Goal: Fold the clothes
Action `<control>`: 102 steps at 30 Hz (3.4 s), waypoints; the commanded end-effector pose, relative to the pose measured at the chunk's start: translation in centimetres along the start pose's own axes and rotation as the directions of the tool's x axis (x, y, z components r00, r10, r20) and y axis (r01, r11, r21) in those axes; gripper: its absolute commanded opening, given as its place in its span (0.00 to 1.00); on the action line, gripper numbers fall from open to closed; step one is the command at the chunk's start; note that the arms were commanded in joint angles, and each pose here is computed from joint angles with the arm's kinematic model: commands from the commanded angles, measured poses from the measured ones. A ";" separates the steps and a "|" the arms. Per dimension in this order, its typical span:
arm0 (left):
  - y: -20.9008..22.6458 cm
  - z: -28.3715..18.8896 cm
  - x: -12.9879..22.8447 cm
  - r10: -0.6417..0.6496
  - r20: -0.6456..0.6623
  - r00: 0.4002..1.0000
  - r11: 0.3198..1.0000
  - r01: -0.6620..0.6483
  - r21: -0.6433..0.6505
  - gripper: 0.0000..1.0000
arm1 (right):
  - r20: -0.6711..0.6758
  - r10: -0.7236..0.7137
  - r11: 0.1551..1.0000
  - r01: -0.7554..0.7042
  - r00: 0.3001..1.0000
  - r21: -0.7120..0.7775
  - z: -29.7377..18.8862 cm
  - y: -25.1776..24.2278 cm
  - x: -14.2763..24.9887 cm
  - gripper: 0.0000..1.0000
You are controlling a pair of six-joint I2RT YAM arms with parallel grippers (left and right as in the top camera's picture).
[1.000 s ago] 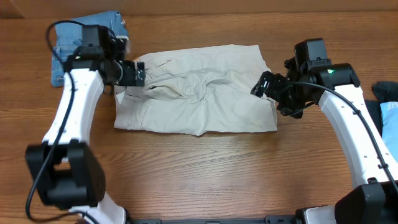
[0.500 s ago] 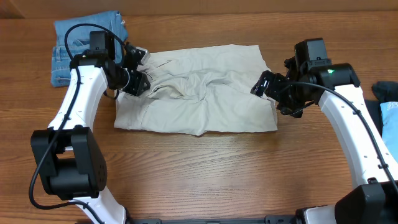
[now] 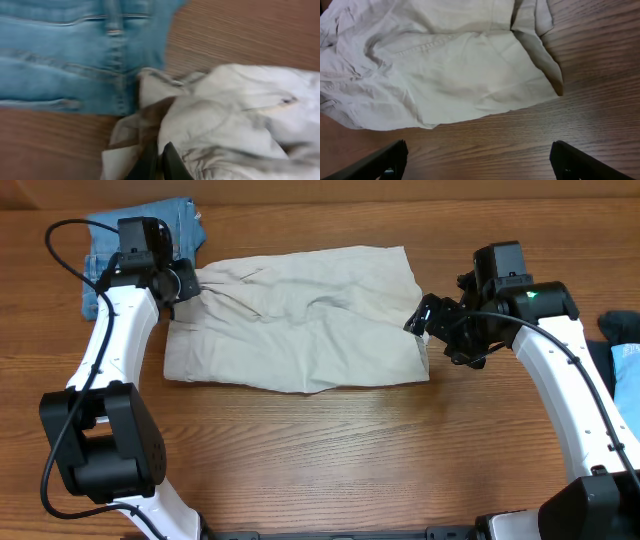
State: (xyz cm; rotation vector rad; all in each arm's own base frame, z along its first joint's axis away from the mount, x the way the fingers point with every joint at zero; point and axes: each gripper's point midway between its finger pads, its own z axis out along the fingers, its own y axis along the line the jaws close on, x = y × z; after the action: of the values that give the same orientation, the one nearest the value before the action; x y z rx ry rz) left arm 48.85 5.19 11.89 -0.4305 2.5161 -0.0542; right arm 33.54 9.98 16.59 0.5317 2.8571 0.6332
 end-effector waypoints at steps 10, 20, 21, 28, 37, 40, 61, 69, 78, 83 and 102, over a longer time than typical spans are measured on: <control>4.9 -6.0 -3.3 -0.158 0.151 0.976 0.941 0.195 -0.276 1.00 | 0.095 -0.131 0.980 0.143 0.987 -0.137 0.0 5.2 -1.2 0.96; -6.0 -10.3 6.4 -0.108 -0.296 0.949 0.968 0.168 0.185 0.04 | 0.015 -0.189 0.913 0.182 0.982 -0.365 7.2 15.0 1.3 0.13; -7.0 -9.3 7.4 -0.086 -0.339 0.937 0.966 0.162 0.202 0.04 | -0.017 -0.196 0.908 0.175 0.981 -0.382 8.5 15.1 1.5 0.11; -12.8 1.8 13.5 0.044 -0.500 0.865 0.954 0.112 0.277 0.05 | -0.110 -0.248 0.868 0.170 0.962 -0.466 15.1 14.2 0.7 0.06; -7.2 8.9 16.2 -0.002 -0.541 0.841 0.993 0.065 0.098 0.13 | -0.109 -0.051 0.963 0.020 0.993 -0.270 19.0 3.4 -5.5 0.06; -5.0 9.2 15.5 -0.038 -0.527 0.849 0.997 0.068 0.038 0.17 | -0.065 0.047 0.992 -0.054 0.997 -0.116 19.1 -1.6 -7.4 0.06; -12.1 -9.0 7.6 0.244 -0.175 0.954 0.951 -0.200 0.237 0.44 | 0.238 0.176 0.982 -0.188 0.955 0.032 3.3 -4.3 -10.1 0.12; -12.2 -10.4 8.8 0.199 -0.232 0.952 0.956 -0.136 0.261 1.00 | 0.092 0.065 0.997 -0.060 0.994 -0.053 7.9 -1.2 -8.3 0.89; -12.0 -10.5 9.0 0.199 -0.243 0.949 0.957 -0.135 0.257 1.00 | 0.038 0.101 0.982 -0.094 0.994 -0.164 13.3 -0.6 -9.8 0.72; -12.0 -10.5 9.2 0.200 -0.248 0.948 0.958 -0.135 0.254 1.00 | 0.013 0.136 0.975 -0.132 0.991 -0.179 15.3 -0.9 -10.0 0.59; -11.4 -10.4 9.3 0.199 -0.254 0.947 0.964 -0.142 0.224 1.00 | 0.077 0.038 0.984 -0.024 0.996 -0.174 15.9 0.8 -10.4 0.05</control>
State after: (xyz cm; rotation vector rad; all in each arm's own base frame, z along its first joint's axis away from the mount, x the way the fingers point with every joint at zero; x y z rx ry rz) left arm 39.07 -9.45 17.30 -0.0956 2.7679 -0.3368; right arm 46.69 12.59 3.56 0.5361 2.7060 0.8175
